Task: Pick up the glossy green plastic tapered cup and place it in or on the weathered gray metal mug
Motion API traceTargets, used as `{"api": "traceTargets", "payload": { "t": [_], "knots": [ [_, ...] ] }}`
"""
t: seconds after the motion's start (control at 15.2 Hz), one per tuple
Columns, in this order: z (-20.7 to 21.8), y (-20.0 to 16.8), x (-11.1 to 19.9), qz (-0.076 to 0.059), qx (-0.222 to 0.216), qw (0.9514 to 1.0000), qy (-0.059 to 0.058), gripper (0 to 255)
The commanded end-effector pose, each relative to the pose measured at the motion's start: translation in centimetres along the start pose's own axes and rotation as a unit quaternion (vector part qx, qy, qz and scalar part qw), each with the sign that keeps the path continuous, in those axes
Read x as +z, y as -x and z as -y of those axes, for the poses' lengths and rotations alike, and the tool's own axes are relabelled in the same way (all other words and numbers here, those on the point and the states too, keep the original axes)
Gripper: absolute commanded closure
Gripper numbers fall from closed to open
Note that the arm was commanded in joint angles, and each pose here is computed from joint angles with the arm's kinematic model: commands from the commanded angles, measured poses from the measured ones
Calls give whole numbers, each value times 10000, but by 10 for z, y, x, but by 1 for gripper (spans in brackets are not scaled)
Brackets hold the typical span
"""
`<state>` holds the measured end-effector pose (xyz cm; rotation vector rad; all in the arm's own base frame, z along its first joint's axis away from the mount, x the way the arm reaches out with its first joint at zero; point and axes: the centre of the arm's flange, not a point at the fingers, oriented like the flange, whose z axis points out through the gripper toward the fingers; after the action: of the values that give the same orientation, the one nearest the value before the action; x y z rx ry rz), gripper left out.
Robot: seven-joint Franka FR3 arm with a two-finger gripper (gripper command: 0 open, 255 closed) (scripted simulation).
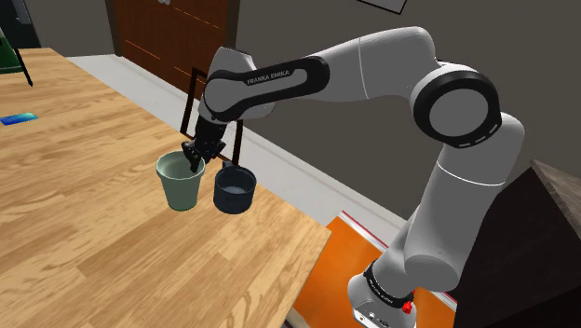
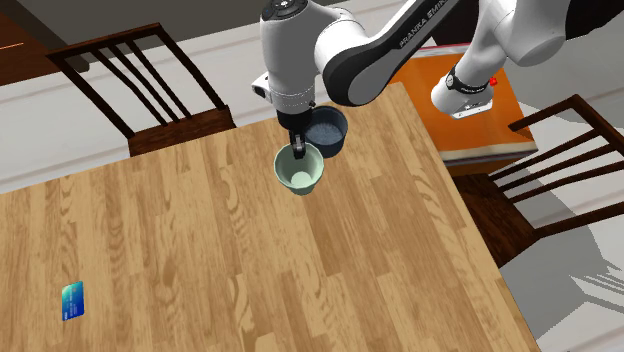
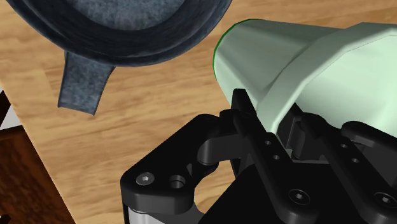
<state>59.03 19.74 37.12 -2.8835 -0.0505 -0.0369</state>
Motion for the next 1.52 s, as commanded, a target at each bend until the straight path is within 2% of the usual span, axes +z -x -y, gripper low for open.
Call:
{"api": "traceTargets", "payload": {
  "t": [0.0, 1.45],
  "knots": [
    [1, 0, -5, 4, 0, 10000, 1, 255],
    [31, -3, -117, 4, 0, 10000, 1, 255]
  ]
}}
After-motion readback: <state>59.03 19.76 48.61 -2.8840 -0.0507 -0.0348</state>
